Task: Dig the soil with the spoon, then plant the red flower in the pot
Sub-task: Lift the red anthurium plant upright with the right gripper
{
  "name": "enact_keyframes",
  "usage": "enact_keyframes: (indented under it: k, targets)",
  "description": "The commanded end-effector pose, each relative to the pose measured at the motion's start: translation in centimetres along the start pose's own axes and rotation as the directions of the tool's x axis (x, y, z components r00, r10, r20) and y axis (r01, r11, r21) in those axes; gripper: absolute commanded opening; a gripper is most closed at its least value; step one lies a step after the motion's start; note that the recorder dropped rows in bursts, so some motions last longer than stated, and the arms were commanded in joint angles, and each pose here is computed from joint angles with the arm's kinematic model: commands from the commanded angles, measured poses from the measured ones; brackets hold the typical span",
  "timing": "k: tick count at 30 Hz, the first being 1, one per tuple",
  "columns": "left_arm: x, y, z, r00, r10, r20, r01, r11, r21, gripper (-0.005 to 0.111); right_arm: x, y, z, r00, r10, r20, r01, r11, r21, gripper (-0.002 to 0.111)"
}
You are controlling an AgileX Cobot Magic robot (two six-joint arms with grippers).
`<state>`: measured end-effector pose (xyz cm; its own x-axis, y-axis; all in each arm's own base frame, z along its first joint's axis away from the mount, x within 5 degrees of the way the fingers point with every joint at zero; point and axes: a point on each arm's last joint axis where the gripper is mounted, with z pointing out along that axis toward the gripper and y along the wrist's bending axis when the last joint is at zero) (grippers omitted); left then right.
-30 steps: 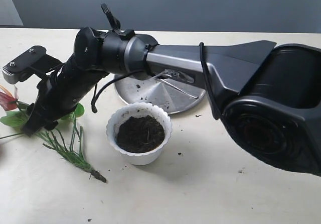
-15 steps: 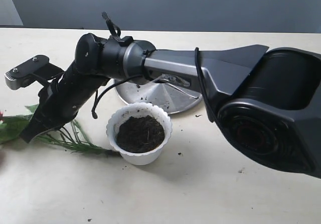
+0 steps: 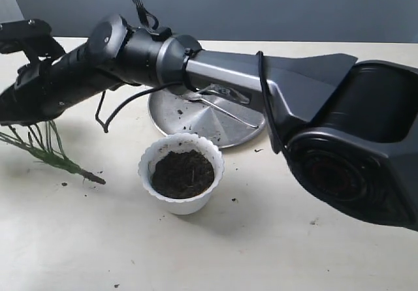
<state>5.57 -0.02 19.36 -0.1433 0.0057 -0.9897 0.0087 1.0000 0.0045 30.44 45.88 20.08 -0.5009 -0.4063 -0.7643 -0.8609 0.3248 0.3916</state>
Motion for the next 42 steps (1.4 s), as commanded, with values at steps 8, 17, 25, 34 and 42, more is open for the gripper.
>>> enact_keyframes:
  k: [8, 17, 25, 34, 42]
  targets:
    - [0.1, -0.1, 0.0, 1.0, -0.003, 0.007, 0.003, 1.0, 0.009, 0.001, -9.7, 5.5, -10.7, 0.917, -0.21, 0.338, 0.171, 0.975, 0.142, -0.001]
    - [0.1, -0.1, 0.0, 1.0, -0.008, 0.007, 0.008, 1.0, 0.01, 0.001, -11.1, 8.4, -16.4, 0.888, -0.391, 0.242, 0.346, 0.915, 0.208, -0.001]
    - [0.1, -0.1, 0.0, 1.0, -0.008, 0.007, 0.008, 1.0, 0.01, 0.001, -7.1, 8.2, -16.2, 0.924, -0.341, 0.173, 0.301, 0.928, 0.219, -0.001]
    - [0.1, -0.1, 0.0, 1.0, -0.005, 0.005, 0.005, 1.0, 0.009, 0.001, -4.6, 8.4, -16.1, 0.754, -0.5, 0.425, 0.238, 0.812, 0.533, -0.001]
    - [0.1, -0.1, 0.0, 1.0, -0.005, 0.005, 0.005, 1.0, 0.009, 0.001, -1.7, 8.0, -20.3, 0.632, -0.532, 0.564, 0.103, 0.778, 0.619, -0.001]
